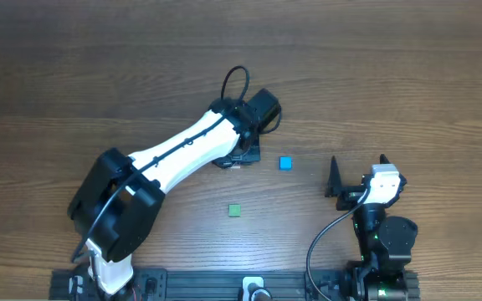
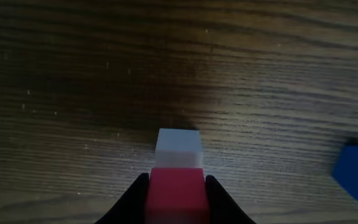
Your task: Stack Cubes
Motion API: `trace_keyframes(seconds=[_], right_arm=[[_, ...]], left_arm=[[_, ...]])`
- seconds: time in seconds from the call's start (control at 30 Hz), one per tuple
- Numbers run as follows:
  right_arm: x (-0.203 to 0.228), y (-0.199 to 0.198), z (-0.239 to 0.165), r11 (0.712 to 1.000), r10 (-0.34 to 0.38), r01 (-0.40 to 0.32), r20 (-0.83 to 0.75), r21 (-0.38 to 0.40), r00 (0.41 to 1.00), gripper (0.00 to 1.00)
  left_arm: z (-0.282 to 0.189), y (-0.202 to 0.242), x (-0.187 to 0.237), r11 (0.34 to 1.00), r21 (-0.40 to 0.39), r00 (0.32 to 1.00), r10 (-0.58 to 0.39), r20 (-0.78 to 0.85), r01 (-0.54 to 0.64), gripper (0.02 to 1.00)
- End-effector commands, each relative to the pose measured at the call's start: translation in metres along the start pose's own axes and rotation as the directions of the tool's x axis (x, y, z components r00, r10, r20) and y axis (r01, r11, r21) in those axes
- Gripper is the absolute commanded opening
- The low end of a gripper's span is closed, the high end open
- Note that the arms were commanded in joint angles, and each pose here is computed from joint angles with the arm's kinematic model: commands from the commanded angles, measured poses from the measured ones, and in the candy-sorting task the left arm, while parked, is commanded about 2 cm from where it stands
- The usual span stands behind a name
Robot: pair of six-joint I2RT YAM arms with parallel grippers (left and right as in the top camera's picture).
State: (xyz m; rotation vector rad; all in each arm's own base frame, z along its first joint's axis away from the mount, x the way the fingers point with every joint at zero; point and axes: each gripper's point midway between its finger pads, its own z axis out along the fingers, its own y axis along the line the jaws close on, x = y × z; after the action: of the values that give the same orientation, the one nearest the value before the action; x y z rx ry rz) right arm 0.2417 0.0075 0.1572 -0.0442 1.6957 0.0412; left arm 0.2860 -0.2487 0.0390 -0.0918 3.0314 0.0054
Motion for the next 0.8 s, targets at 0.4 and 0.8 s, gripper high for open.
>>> trace_keyframes(seconds=[0.4,0.8], right_arm=[[0.0021,0.0006,0.0004,1.000,-0.008,0.008,0.001,-0.002,1.000,0.991],[0.0021,0.0006,0.0004,1.000,-0.008,0.008,0.001,-0.002,1.000,0.993]], left_arm=[[0.0041,-0.0009,-0.0032,1.000,-0.015,1.000,-0.016,0.013,0.016,0.047],[0.0075,0.0000,-0.0028,0.999,-0.025,1.000,-0.029,0.009,0.029,0.047]])
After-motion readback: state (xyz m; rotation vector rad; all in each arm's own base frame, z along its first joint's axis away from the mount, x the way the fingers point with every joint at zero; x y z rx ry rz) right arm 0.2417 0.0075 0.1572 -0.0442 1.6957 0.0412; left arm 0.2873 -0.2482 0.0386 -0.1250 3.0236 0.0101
